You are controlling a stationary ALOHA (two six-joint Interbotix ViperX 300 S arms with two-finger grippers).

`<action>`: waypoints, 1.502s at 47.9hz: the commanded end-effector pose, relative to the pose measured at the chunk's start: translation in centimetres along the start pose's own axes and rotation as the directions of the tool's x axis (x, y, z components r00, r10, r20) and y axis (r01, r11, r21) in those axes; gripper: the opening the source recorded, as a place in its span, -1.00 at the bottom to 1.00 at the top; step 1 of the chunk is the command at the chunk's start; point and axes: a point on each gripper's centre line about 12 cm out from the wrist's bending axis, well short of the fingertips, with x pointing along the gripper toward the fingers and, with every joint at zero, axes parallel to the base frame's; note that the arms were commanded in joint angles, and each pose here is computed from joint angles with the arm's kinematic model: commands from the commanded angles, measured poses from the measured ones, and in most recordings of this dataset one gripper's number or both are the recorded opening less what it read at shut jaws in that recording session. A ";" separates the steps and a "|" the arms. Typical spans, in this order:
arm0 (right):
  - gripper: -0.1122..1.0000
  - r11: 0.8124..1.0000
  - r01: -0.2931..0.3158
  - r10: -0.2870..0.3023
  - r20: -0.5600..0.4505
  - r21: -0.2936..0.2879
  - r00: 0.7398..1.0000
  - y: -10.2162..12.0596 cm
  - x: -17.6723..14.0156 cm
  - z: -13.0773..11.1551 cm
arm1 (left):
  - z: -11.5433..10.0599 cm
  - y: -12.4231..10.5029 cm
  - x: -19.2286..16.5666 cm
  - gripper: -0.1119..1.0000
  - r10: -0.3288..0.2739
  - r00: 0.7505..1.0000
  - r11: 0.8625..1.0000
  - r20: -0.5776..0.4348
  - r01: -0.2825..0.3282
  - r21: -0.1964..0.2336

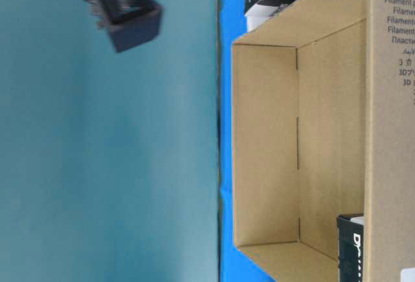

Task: Pick the box from inside the cardboard box.

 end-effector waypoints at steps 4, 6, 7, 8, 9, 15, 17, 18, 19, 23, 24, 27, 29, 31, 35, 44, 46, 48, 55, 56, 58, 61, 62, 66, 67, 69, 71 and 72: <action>0.31 1.000 0.009 -0.009 -0.004 -0.010 1.000 -0.1 0.5 0.0 | 1.3 0.0 -0.1 -0.92 0.000 0.999 1.000 0.034 0.000 -0.002; 0.31 1.000 0.011 -0.011 0.001 -0.009 1.000 -0.2 0.6 0.0 | 1.4 0.0 -0.1 -0.92 0.000 0.999 1.000 0.035 0.000 -0.002; 0.31 1.000 0.011 -0.011 0.002 -0.009 1.000 -0.2 0.6 0.0 | 1.4 -0.1 -0.1 -0.92 0.000 0.999 1.000 0.037 0.000 -0.002; 0.31 1.000 0.012 -0.012 0.005 -0.010 1.000 -0.2 0.6 0.0 | 1.4 -0.1 -0.1 -0.92 0.000 0.999 1.000 0.037 0.000 -0.001; 0.31 1.000 0.012 -0.012 0.007 -0.009 1.000 -0.2 0.6 0.0 | 1.4 -0.1 -0.1 -0.92 0.000 0.999 1.000 0.037 0.000 -0.001; 0.31 1.000 0.011 -0.011 0.010 -0.009 1.000 -0.2 0.6 0.1 | 1.4 -0.1 -0.1 -0.92 0.000 0.999 1.000 0.037 0.000 -0.001; 0.31 1.000 0.011 -0.011 0.008 -0.009 1.000 -0.2 0.6 0.0 | 1.4 -0.1 -0.1 -0.92 0.000 0.999 1.000 0.037 0.000 -0.001; 0.31 1.000 0.011 -0.011 0.008 -0.009 1.000 -0.2 0.6 0.0 | 1.4 -0.1 -0.1 -0.92 0.000 0.999 1.000 0.037 0.000 -0.001; 0.31 1.000 0.012 -0.012 0.008 -0.012 1.000 -0.2 0.6 0.0 | 1.5 -0.1 -0.1 -0.92 0.000 0.999 1.000 0.038 0.000 -0.001; 0.31 1.000 0.011 -0.011 0.008 -0.012 1.000 -0.2 0.6 0.0 | 1.4 -0.1 -0.1 -0.92 0.000 0.999 1.000 0.035 0.000 -0.001; 0.31 1.000 0.011 -0.011 0.005 -0.014 1.000 -0.2 0.6 0.0 | 1.5 -0.1 -0.1 -0.92 0.000 0.999 1.000 0.038 0.000 -0.001; 0.31 1.000 0.009 -0.008 0.005 -0.015 1.000 -0.3 0.6 0.0 | 1.4 -0.1 -0.1 -0.92 0.000 0.999 1.000 0.035 0.000 -0.001; 0.31 1.000 0.007 -0.007 0.005 -0.015 1.000 -0.2 0.6 0.0 | 1.5 -0.1 -0.1 -0.92 0.000 0.999 1.000 0.034 0.000 -0.001; 0.31 1.000 0.004 -0.004 0.007 -0.013 1.000 -0.1 0.6 0.1 | 1.5 -0.1 -0.1 -0.92 0.000 0.999 1.000 0.034 0.000 0.001; 0.54 1.000 0.002 -0.002 0.013 -0.009 1.000 -0.1 0.5 0.2 | 1.5 -0.1 -0.1 -0.92 0.000 0.999 1.000 0.035 0.000 -0.001; 0.99 1.000 0.000 0.000 0.037 -0.005 0.999 -0.1 0.1 0.8 | 1.5 -0.1 -0.2 -0.92 0.000 0.999 1.000 0.037 0.000 0.001; 0.97 1.000 -0.001 0.001 0.039 -0.002 0.999 -0.1 -0.1 0.9 | 1.5 -0.1 -0.2 -0.92 0.000 0.999 1.000 0.037 0.000 0.001; 0.95 1.000 -0.001 0.001 0.044 -0.001 0.999 -0.1 -0.2 1.0 | 1.5 -0.1 -0.2 -0.92 0.000 0.999 1.000 0.037 0.000 0.001; 0.95 1.000 -0.016 0.015 0.060 0.012 0.998 0.1 -1.6 1.1 | 1.6 -0.1 -0.2 -0.92 0.000 0.999 1.000 0.038 0.000 0.001; 0.96 1.000 -0.018 0.017 0.063 0.012 0.998 0.2 -1.9 1.1 | 1.6 -0.1 -0.2 -0.92 0.000 0.999 1.000 0.038 0.000 -0.001; 0.96 1.000 -0.024 0.023 0.075 0.016 0.997 0.3 -2.7 1.2 | 1.6 -0.1 -0.2 -0.92 0.000 0.999 1.000 0.038 0.000 -0.001; 0.96 0.999 -0.033 0.030 0.093 0.026 0.995 0.3 -4.0 1.3 | 1.5 -0.1 -0.2 -0.92 0.000 0.999 1.000 0.037 0.000 0.001; 0.96 0.999 -0.036 0.032 0.107 0.031 0.994 0.3 -4.8 1.4 | 1.5 -0.1 -0.2 -0.92 0.000 0.999 1.000 0.037 0.000 -0.001; 0.96 0.997 -0.045 0.036 0.154 0.057 0.987 0.0 -7.1 1.6 | 1.6 -0.1 -0.2 -0.92 0.000 0.999 1.000 0.038 0.000 -0.001; 0.96 0.997 -0.048 0.036 0.166 0.064 0.985 0.0 -7.6 1.6 | 1.6 -0.1 -0.2 -0.92 0.000 0.999 1.000 0.038 0.000 -0.001; 0.96 0.996 -0.053 0.037 0.198 0.076 0.980 -0.2 -8.9 1.7 | 1.5 -0.1 -0.2 -0.92 0.000 0.999 1.000 0.037 0.000 -0.001; 0.96 0.994 -0.057 0.036 0.226 0.089 0.974 -0.5 -10.1 1.7 | 1.6 -0.1 -0.2 -0.92 0.000 0.999 1.000 0.038 0.000 -0.001; 0.96 0.994 -0.059 0.034 0.239 0.095 0.971 -0.7 -10.7 1.6 | 1.6 0.0 -0.2 -0.92 0.001 0.999 1.000 0.038 -0.001 -0.001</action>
